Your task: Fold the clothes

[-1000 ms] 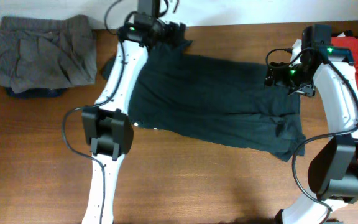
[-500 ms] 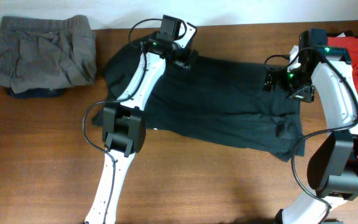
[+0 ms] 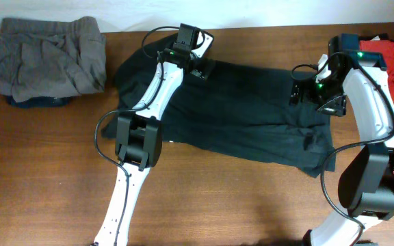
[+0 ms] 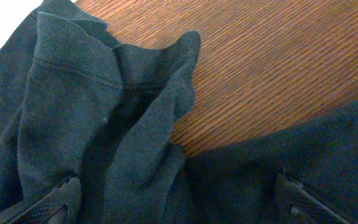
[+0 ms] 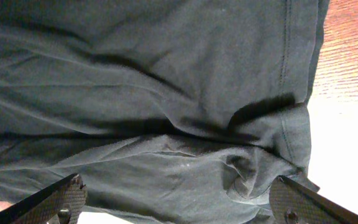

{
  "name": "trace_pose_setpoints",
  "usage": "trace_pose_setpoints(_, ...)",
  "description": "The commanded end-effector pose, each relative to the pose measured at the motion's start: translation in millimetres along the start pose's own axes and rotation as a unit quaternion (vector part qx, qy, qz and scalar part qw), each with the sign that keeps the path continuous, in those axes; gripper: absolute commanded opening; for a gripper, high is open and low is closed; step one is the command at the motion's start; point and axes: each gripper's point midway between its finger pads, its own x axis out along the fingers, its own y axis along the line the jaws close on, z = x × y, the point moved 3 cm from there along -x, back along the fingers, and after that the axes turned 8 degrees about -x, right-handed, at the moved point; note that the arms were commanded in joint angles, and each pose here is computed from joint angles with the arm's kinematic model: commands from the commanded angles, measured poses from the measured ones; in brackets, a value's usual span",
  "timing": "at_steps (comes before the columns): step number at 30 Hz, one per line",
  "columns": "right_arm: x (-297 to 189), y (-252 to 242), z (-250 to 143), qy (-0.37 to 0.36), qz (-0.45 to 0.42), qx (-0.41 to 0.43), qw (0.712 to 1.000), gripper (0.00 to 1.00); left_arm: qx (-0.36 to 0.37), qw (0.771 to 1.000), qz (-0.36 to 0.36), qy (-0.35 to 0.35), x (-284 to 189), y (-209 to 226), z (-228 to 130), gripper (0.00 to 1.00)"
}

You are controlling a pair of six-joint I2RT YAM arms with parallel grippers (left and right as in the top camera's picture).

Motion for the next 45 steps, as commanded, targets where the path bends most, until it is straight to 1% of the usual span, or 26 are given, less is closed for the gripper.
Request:
trace_pose_setpoints(1, 4.1, 1.8, -1.1, 0.008, 0.003, -0.003, 1.0, 0.99, -0.003, 1.0, 0.007, -0.004, -2.6, 4.8, 5.1, 0.98)
trace_pose_setpoints(3, 4.1, 1.8, -1.0, 0.007, 0.003, -0.003, 1.0, 0.99, -0.014, 1.0, 0.007, -0.006, -8.7, 4.9, 10.3, 0.98)
trace_pose_setpoints(7, 4.5, 1.7, -0.3, 0.006, 0.003, -0.003, 1.0, 0.99, -0.014, 0.999, 0.009, -0.041, -36.1, 6.4, 42.2, 0.98)
trace_pose_setpoints(10, 4.7, 1.7, 1.4, 0.002, 0.003, -0.004, 1.0, 0.99, -0.014, 0.998, 0.01, -0.053, -38.5, 6.8, 48.4, 0.98)
trace_pose_setpoints(15, 5.2, 1.6, 3.1, -0.001, 0.003, -0.004, 1.0, 0.98, -0.017, 0.998, 0.014, -0.057, -30.4, 13.0, 45.6, 0.97)
trace_pose_setpoints(17, 5.9, 1.5, 3.0, 0.0, 0.003, -0.004, 1.0, 0.99, -0.018, 0.998, 0.016, -0.06, -22.1, 16.5, 42.6, 0.93)
trace_pose_setpoints(21, 6.6, 1.5, 2.2, 0.003, 0.003, -0.004, 1.0, 0.99, -0.023, 0.998, 0.02, -0.059, -5.1, 25.0, 32.2, 0.93)
trace_pose_setpoints(26, 6.6, 1.5, 2.2, 0.003, 0.003, -0.004, 1.0, 0.99, -0.027, 0.998, 0.02, -0.058, 1.8, 32.4, 26.9, 0.93)
trace_pose_setpoints(29, 6.6, 1.5, 2.1, 0.003, 0.003, -0.004, 1.0, 0.99, -0.029, 0.998, -0.005, -0.052, 8.0, 28.9, 20.1, 0.93)
trace_pose_setpoints(36, 6.6, 1.5, 2.3, 0.003, 0.003, -0.004, 1.0, 0.99, -0.029, 0.999, -0.009, -0.045, 11.2, 27.7, 15.3, 0.93)
trace_pose_setpoints(39, 6.6, 1.4, 3.0, 0.001, 0.003, -0.004, 1.0, 0.99, -0.028, 0.998, -0.027, -0.046, 11.0, 22.5, 15.8, 0.92)
trace_pose_setpoints(45, 6.6, 1.5, 2.7, 0.002, 0.003, -0.004, 1.0, 0.99, -0.029, 0.998, -0.026, -0.045, 11.3, 23.4, 15.0, 0.92)
